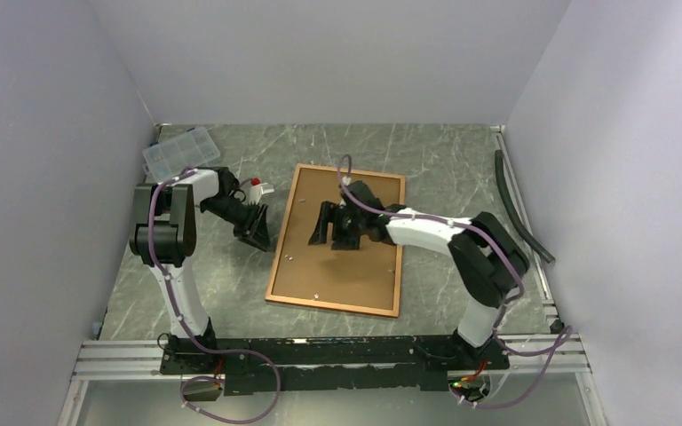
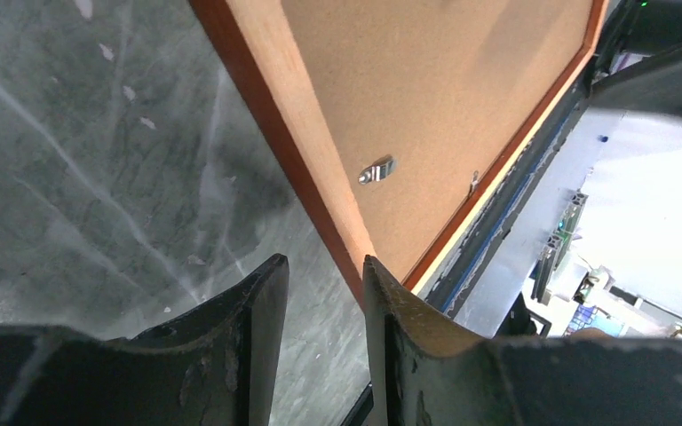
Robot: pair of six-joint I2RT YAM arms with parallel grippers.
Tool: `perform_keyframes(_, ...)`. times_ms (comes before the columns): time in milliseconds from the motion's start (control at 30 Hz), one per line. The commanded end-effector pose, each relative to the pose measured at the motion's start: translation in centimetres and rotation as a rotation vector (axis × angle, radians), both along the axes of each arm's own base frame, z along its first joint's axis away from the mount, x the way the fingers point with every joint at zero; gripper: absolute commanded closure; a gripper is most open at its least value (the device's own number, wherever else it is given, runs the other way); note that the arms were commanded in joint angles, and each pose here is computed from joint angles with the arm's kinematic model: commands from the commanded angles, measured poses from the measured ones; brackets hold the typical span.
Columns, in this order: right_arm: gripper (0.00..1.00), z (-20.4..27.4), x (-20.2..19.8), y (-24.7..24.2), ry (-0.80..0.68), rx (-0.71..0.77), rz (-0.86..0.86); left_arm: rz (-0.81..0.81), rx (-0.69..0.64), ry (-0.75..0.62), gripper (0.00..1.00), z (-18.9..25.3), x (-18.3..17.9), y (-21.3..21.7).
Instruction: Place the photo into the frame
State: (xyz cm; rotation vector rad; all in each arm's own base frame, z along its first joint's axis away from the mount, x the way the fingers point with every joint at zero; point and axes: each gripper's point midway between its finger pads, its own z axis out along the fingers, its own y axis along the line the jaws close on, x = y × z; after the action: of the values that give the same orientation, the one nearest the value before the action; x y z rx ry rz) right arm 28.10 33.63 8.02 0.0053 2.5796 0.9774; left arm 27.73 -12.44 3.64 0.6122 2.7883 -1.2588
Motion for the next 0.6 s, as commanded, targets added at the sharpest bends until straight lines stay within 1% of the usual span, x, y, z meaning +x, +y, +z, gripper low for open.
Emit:
perform_keyframes(0, 0.26, 2.9, -0.6, 6.1, -0.059, 0.148, 0.094, -0.022, -0.083, -0.032, 0.59, 1.2, -0.1, -1.0)
perform_keyframes(133, 0.26, 2.5, -2.0, 9.6, -0.031, 0.195, 0.146, -0.023, -0.080, -0.022, 0.61, 0.5, -0.2, -1.0)
perform_keyframes(300, 0.27, 1.5, -3.1, 12.3, 0.010, 0.228, 0.185, -0.025, -0.069, -0.015, 0.63, -0.3, -0.2, -1.2)
perform_keyframes(433, 0.27, 0.7, -3.4, 13.2, 0.018, 0.222, 0.203, -0.033, -0.054, -0.010, 0.65, -0.8, -0.2, -1.6)
perform_keyframes(567, 0.28, 0.3, -3.2, 13.0, 0.007, 0.217, 0.205, -0.042, -0.044, -0.008, 0.69, -1.2, -0.4, -1.9)
